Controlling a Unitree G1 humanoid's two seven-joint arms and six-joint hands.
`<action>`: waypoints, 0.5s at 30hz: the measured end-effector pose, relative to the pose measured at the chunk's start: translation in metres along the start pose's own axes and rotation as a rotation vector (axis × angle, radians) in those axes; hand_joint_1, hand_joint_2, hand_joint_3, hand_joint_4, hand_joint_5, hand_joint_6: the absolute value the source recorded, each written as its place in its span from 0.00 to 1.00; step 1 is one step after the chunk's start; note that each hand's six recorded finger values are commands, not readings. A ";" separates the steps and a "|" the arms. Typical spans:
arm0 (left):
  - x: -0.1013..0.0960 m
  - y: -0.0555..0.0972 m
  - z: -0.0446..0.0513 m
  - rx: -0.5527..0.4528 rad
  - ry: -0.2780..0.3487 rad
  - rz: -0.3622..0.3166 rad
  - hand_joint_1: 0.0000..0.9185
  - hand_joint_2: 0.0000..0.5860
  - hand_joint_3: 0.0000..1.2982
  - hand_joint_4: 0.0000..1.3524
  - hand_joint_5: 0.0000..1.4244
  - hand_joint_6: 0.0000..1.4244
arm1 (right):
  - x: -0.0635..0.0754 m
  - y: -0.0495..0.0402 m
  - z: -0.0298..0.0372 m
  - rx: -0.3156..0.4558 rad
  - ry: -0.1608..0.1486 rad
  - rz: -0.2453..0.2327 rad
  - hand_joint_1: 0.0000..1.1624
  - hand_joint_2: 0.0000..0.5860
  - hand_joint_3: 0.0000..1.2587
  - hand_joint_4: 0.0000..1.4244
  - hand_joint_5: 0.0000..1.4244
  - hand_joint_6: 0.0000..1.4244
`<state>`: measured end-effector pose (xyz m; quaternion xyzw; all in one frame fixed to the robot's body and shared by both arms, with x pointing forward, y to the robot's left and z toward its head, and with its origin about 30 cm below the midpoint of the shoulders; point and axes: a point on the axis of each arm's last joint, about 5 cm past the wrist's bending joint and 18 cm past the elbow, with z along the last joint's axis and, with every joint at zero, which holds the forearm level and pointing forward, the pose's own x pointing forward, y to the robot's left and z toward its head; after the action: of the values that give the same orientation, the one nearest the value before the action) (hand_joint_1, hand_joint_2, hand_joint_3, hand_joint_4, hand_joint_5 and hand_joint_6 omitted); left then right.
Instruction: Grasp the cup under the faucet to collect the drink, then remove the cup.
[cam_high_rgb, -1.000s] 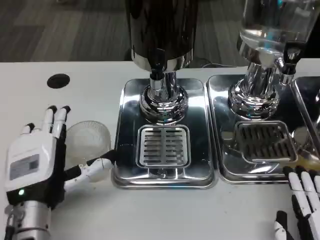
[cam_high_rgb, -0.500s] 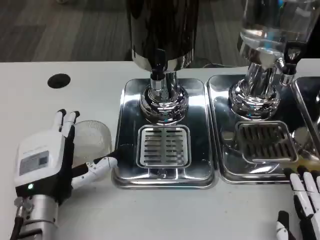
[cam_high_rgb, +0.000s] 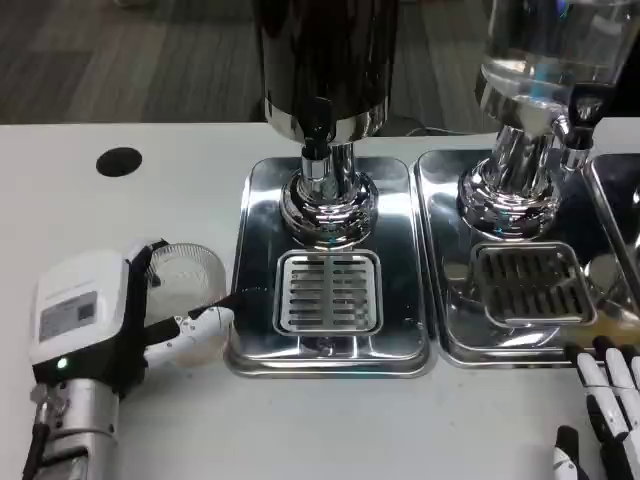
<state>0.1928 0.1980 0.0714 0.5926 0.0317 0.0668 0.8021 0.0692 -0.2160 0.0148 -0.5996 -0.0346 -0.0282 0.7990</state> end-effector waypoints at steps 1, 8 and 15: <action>0.000 0.000 0.0002 0.001 0.002 0.000 0.24 0.14 0.52 0.39 0.62 0.84 | 0.000 -0.0001 -0.0001 0.002 0.000 -0.001 0.14 0.92 0.06 0.00 0.00 0.03; 0.000 0.000 0.0005 0.005 0.016 0.006 0.42 0.10 0.55 0.46 0.66 0.89 | 0.002 -0.0003 -0.0004 0.006 0.001 -0.005 0.14 0.92 0.08 0.00 0.00 0.05; -0.002 -0.002 0.0015 0.002 0.032 0.031 0.62 0.06 0.62 0.54 0.70 0.96 | 0.003 -0.0004 -0.0002 0.009 0.001 -0.009 0.14 0.92 0.08 0.00 0.00 0.06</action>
<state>0.1912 0.1956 0.0697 0.5927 0.0355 0.0887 0.7997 0.0721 -0.2163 0.0154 -0.5959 -0.0373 -0.0320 0.8015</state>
